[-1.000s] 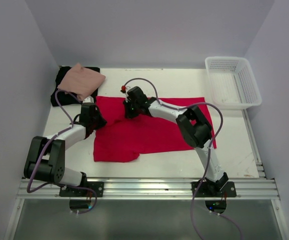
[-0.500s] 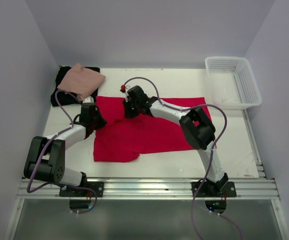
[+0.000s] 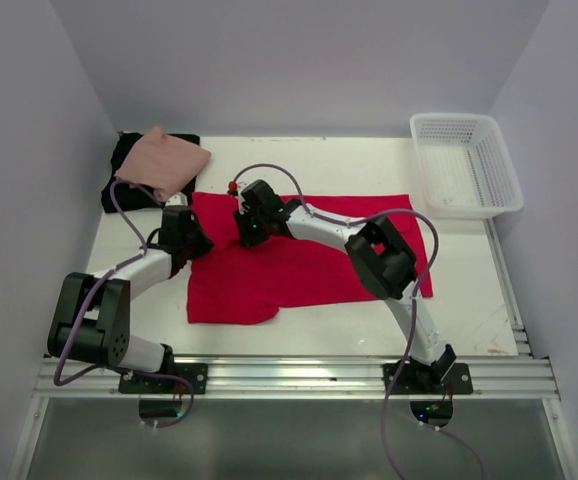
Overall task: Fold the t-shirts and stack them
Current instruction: Fold the tshirt
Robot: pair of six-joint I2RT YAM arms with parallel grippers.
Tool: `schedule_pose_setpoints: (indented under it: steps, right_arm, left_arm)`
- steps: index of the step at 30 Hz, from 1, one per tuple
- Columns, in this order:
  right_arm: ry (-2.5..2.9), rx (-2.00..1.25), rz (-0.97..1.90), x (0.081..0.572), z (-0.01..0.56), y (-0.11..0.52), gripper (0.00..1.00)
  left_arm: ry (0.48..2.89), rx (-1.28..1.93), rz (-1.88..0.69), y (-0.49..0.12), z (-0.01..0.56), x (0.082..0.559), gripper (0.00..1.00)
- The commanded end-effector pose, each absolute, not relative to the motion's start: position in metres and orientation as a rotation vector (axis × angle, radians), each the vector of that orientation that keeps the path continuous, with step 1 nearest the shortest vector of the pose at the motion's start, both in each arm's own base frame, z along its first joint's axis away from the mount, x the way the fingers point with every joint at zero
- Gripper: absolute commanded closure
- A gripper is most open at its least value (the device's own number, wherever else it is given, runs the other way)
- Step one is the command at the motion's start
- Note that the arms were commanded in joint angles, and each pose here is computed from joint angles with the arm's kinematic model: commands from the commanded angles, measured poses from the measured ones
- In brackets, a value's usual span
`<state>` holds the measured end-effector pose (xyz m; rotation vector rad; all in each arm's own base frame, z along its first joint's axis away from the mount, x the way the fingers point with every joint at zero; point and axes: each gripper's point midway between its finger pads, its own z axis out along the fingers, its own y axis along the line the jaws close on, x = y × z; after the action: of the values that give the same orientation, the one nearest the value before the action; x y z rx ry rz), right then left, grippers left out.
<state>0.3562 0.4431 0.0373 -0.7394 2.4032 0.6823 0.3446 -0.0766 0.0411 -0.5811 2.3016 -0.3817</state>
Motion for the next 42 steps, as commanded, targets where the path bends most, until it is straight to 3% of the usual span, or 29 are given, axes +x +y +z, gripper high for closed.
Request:
schedule_pose_setpoints:
  steps: [1, 15, 27, 42]
  right_arm:
    - [2.378, -0.742, 0.698, 0.366, 0.048, 0.452, 0.85]
    - [2.348, -0.743, 0.639, 0.392, 0.053, 0.466, 0.84]
    - [2.367, -0.712, 0.479, 0.405, 0.048, 0.450, 0.72]
    - [2.373, -0.685, 0.397, 0.401, 0.047, 0.429, 0.70]
  left_arm:
    - [2.251, -0.583, -0.401, -0.076, 0.049, 0.350, 1.00]
    - [2.252, -0.579, -0.400, -0.075, 0.049, 0.350, 1.00]
    - [2.252, -0.583, -0.399, -0.075, 0.047, 0.352, 1.00]
    - [2.255, -0.588, -0.393, -0.073, 0.046, 0.350, 1.00]
